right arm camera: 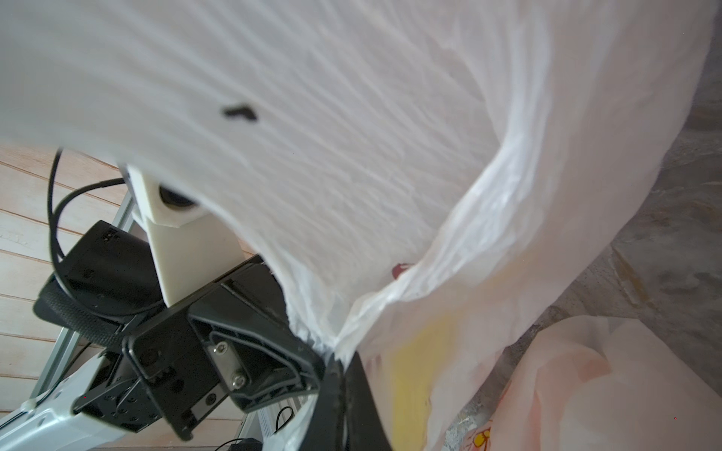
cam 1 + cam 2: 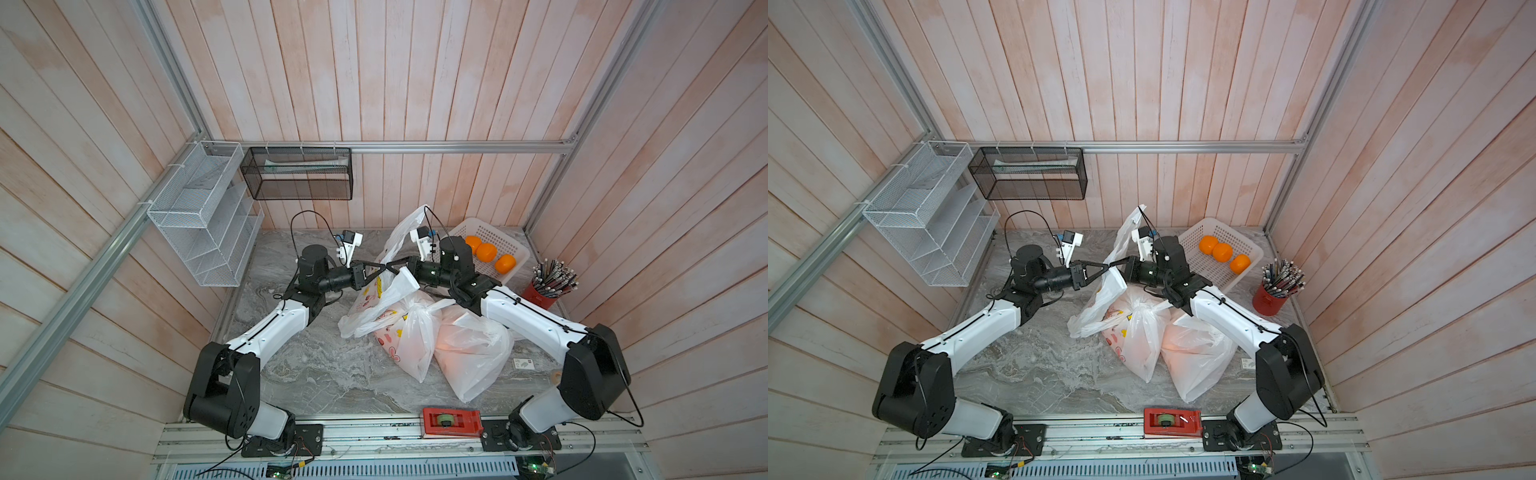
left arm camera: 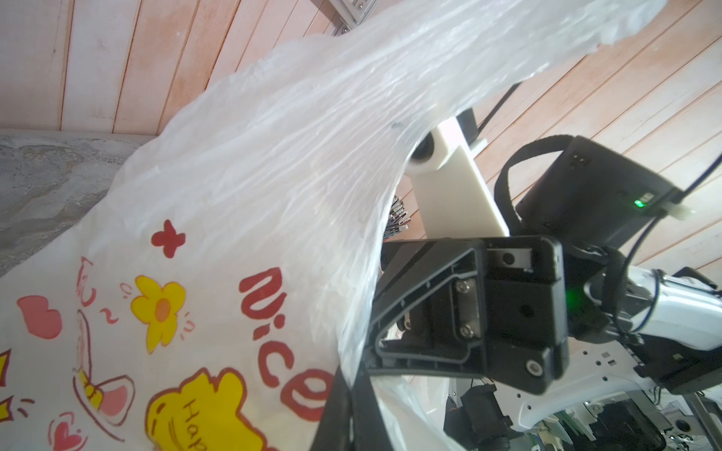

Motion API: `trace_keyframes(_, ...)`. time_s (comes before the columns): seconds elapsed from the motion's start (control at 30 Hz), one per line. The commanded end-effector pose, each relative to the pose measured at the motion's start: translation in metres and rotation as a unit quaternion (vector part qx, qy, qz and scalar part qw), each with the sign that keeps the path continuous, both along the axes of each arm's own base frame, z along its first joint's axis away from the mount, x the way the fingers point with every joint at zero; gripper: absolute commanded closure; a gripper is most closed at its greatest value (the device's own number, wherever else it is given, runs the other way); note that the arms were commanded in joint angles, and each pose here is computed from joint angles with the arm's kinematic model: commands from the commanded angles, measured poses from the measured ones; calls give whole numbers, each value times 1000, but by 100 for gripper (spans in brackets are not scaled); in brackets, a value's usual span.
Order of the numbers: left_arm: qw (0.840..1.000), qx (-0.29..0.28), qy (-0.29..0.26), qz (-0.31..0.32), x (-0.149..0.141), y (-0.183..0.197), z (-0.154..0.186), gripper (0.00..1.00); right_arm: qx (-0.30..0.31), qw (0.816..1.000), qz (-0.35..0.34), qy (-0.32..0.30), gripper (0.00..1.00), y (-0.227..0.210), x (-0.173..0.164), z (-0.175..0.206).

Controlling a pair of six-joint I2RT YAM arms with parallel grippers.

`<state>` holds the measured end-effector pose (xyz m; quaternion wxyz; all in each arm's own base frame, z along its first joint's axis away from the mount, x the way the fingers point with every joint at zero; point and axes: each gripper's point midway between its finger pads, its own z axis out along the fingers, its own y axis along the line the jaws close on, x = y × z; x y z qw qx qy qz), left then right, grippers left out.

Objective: Place the oranges into plastic bags & tie knots
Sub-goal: Open the plastic bag at the center of the board, then pick up the orange from the basket.

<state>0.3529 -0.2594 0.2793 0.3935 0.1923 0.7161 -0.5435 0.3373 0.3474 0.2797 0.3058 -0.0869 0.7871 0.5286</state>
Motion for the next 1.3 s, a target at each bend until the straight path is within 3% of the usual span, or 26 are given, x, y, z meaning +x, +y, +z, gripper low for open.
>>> trace_keyframes(0.0,999,-1,-27,36,9,7,20,100,-2,1000,-9,-14,85,-9,-4,8)
trace_keyframes(0.1,997,4,-21,69,16,14,20,100,-5,1000,-19,-12,80,-16,-4,7)
trace_keyframes(0.4,992,5,-26,121,21,31,30,100,-36,999,-38,8,83,-26,1,-18)
trace_keyframes(0.57,984,49,2,172,27,48,29,100,-40,997,-66,10,81,-55,13,-20)
trace_keyframes(0.8,971,88,77,210,35,68,20,100,-66,990,-107,-62,39,-103,15,16)
trace_keyframes(0.9,967,75,102,222,38,76,19,100,-79,984,-148,-65,30,-142,23,19)
trace_keyframes(0.97,964,66,122,228,40,82,19,100,-107,976,-181,-63,25,-170,32,9)
trace_keyframes(1.1,966,60,131,215,40,81,21,100,-216,942,-256,-27,19,-235,61,-34)
trace_keyframes(1.27,967,59,136,206,40,79,18,100,-338,897,-285,5,8,-279,100,-81)
